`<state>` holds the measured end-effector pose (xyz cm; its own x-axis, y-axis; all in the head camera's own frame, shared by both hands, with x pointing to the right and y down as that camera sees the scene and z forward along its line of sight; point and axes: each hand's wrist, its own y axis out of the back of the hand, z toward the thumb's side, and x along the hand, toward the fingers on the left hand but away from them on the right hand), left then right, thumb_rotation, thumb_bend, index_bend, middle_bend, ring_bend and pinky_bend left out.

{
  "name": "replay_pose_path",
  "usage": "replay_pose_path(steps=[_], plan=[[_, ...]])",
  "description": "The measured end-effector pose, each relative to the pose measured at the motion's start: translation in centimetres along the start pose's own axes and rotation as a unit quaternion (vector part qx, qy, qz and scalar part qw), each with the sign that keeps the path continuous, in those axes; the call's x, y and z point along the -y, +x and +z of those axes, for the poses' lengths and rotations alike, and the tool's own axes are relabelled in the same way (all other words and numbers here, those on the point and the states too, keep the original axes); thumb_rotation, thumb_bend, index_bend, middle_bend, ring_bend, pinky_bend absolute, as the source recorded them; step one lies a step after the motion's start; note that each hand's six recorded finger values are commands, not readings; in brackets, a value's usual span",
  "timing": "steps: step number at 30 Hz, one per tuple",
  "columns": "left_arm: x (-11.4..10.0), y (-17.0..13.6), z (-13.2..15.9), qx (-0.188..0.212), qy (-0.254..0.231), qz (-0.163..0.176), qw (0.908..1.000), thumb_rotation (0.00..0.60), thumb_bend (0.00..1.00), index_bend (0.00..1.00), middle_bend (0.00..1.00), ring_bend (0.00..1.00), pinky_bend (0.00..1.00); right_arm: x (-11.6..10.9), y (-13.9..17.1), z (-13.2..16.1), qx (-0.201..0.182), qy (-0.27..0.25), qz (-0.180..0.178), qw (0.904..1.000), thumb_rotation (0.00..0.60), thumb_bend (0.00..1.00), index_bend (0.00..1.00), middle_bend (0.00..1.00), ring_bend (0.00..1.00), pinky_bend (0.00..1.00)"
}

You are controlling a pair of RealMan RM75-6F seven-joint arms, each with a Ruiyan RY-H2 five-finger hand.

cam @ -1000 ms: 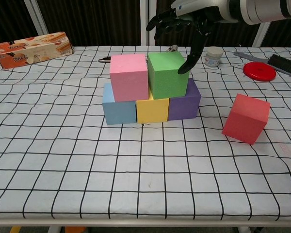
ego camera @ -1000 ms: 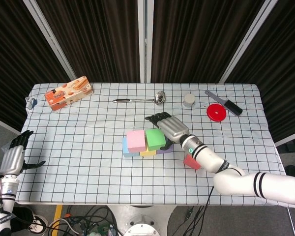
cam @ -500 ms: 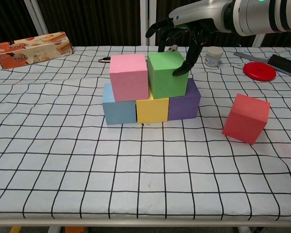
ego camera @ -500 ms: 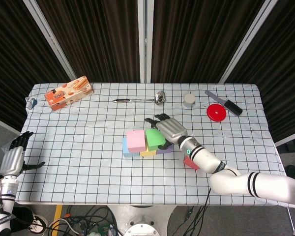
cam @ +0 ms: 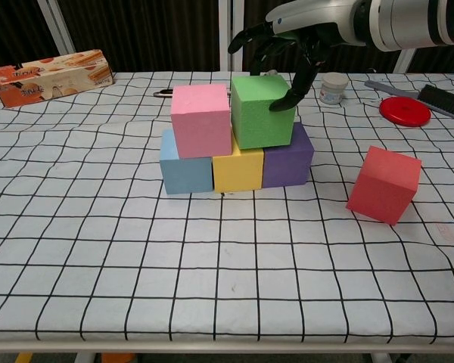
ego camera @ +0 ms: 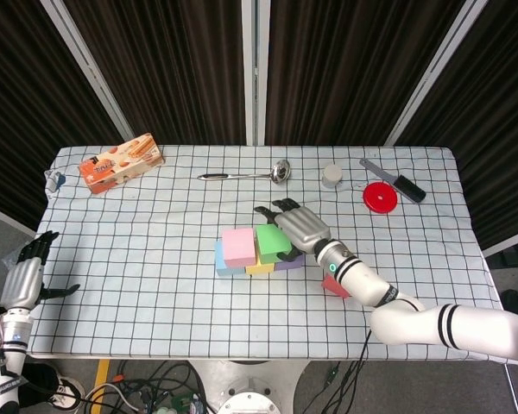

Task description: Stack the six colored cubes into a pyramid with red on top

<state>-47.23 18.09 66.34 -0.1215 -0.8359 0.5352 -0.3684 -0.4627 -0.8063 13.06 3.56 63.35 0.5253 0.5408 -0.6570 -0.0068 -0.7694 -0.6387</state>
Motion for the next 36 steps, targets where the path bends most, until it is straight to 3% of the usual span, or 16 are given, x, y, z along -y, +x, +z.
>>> replay_pose_path(steps=[20,36], plan=[[-0.5,0.2,0.2,0.009,-0.006,0.009,0.9999,0.600,0.00,0.07,0.03,0.00,0.03,0.8,0.0,0.8,0.007,0.013,-0.008,0.9999,0.600,0.25,0.00,0.32,0.00,0.00],[-0.4,-0.3,1.6,0.068,0.004,0.024,0.9974,0.600,0.00,0.08,0.03,0.00,0.03,0.7,0.1,1.0,0.011,0.015,-0.012,0.9998,0.600,0.26,0.00,0.32,0.00,0.00]])
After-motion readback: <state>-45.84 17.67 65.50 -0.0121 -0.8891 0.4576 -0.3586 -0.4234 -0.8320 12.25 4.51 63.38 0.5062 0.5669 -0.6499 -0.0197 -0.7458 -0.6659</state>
